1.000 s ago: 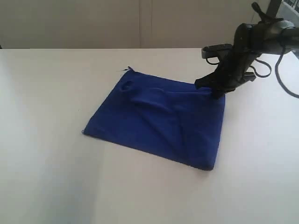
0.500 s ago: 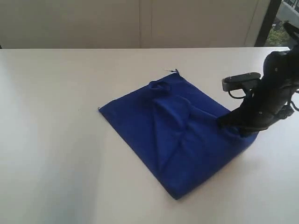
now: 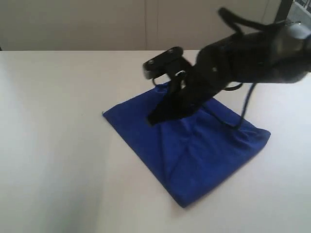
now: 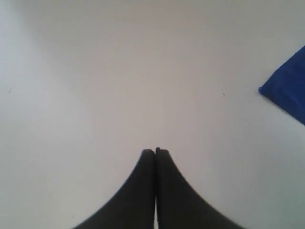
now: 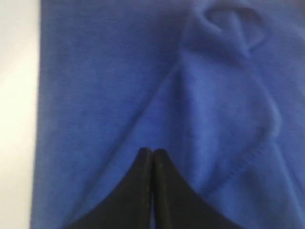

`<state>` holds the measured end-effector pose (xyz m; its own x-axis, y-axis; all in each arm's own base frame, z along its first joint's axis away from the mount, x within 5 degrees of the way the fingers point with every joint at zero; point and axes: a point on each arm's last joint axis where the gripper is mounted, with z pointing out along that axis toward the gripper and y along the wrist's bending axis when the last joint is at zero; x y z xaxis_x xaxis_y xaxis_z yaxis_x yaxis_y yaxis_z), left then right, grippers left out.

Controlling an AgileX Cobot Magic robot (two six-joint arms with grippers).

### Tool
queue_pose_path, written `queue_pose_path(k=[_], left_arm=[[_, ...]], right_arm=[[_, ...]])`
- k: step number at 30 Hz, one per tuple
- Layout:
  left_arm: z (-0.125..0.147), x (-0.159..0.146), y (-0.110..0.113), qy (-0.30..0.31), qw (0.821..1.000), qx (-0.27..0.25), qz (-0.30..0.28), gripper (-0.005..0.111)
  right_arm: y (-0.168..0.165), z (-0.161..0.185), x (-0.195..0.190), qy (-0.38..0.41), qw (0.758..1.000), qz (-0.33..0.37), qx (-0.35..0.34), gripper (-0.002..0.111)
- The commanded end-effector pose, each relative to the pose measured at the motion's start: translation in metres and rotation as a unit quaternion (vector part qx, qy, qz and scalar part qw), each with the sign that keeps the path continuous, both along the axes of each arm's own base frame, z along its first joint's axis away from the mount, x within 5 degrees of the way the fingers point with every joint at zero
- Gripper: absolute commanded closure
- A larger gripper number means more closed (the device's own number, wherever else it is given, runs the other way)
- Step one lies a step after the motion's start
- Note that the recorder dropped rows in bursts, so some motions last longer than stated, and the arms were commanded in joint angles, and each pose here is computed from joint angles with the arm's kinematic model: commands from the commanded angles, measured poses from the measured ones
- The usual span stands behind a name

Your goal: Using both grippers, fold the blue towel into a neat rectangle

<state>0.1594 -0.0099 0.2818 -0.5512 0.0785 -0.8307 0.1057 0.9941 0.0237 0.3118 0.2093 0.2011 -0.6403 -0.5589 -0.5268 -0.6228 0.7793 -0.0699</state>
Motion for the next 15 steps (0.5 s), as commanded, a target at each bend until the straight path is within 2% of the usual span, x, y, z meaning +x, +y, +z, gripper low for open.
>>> queue_pose_path(k=[1, 8, 15], left_arm=[[-0.002, -0.002, 0.0, 0.002, 1.0, -0.01, 0.004, 0.107], [-0.002, -0.002, 0.0, 0.002, 1.0, -0.01, 0.004, 0.107], [-0.002, -0.002, 0.0, 0.002, 1.0, -0.01, 0.004, 0.107]], right_arm=[[0.038, -0.024, 0.011, 0.033, 0.998, 0.036, -0.027, 0.108], [0.061, -0.053, 0.03, 0.098, 0.992, 0.05, -0.061, 0.108], [0.071, -0.058, 0.031, 0.129, 0.989, 0.063, -0.039, 0.108]])
